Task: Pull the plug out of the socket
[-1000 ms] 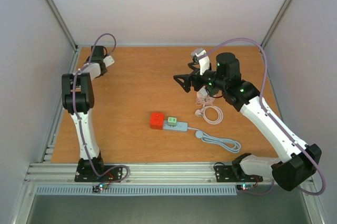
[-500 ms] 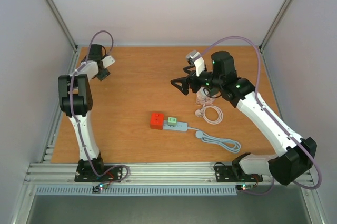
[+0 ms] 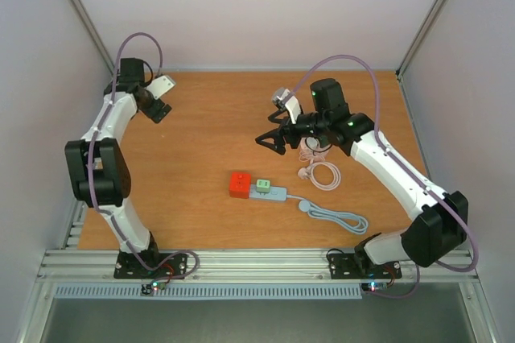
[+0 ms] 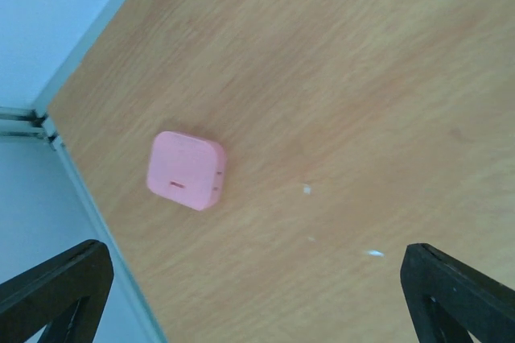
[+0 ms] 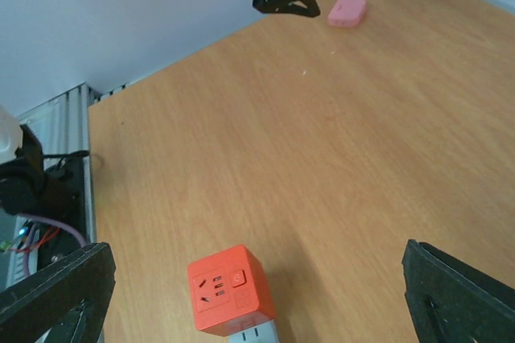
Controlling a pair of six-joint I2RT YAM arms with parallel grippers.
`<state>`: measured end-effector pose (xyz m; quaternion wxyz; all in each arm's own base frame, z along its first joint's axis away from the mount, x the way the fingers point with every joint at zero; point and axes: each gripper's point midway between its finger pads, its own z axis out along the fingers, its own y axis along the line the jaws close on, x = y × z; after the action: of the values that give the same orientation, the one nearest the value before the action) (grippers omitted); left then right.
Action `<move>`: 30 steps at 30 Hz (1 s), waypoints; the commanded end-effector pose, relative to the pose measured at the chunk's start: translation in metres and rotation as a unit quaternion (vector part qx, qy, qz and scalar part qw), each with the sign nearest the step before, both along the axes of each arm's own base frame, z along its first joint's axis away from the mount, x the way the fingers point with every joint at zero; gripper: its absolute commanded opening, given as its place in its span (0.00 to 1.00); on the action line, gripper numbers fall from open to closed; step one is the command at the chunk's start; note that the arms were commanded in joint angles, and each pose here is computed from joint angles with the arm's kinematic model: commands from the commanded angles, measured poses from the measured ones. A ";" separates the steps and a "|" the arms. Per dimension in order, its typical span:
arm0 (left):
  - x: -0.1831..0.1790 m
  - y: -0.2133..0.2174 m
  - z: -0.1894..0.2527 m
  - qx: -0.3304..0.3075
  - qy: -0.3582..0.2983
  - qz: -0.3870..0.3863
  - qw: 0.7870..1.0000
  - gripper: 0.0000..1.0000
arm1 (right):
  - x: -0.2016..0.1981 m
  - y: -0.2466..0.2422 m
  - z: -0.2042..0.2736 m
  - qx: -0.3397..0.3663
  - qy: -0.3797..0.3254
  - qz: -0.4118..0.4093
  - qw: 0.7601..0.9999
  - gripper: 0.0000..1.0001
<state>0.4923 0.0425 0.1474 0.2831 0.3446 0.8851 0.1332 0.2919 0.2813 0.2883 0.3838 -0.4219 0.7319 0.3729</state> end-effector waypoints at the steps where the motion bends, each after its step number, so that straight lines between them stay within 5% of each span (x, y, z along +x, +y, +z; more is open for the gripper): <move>1: -0.036 -0.025 0.012 -0.071 0.022 -0.015 0.997 1.00 | -0.007 0.005 -0.003 0.008 0.003 0.053 0.999 0.99; 9: -0.078 -0.061 0.040 -0.171 0.029 -0.038 0.984 1.00 | -0.015 0.005 -0.045 -0.015 0.026 0.095 0.995 0.99; 17: -0.139 -0.117 0.060 -0.291 0.069 -0.145 0.943 1.00 | -0.041 -0.005 -0.097 -0.043 0.016 0.153 0.987 0.97; 30: -0.223 -0.200 0.048 -0.296 0.060 -0.353 0.885 1.00 | -0.046 -0.018 -0.178 -0.096 0.006 0.137 0.986 0.81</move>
<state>0.2922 -0.1348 0.1924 0.3262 0.4918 0.7707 -0.2401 0.2352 0.2608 0.1189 0.2456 -0.5334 0.7159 0.3777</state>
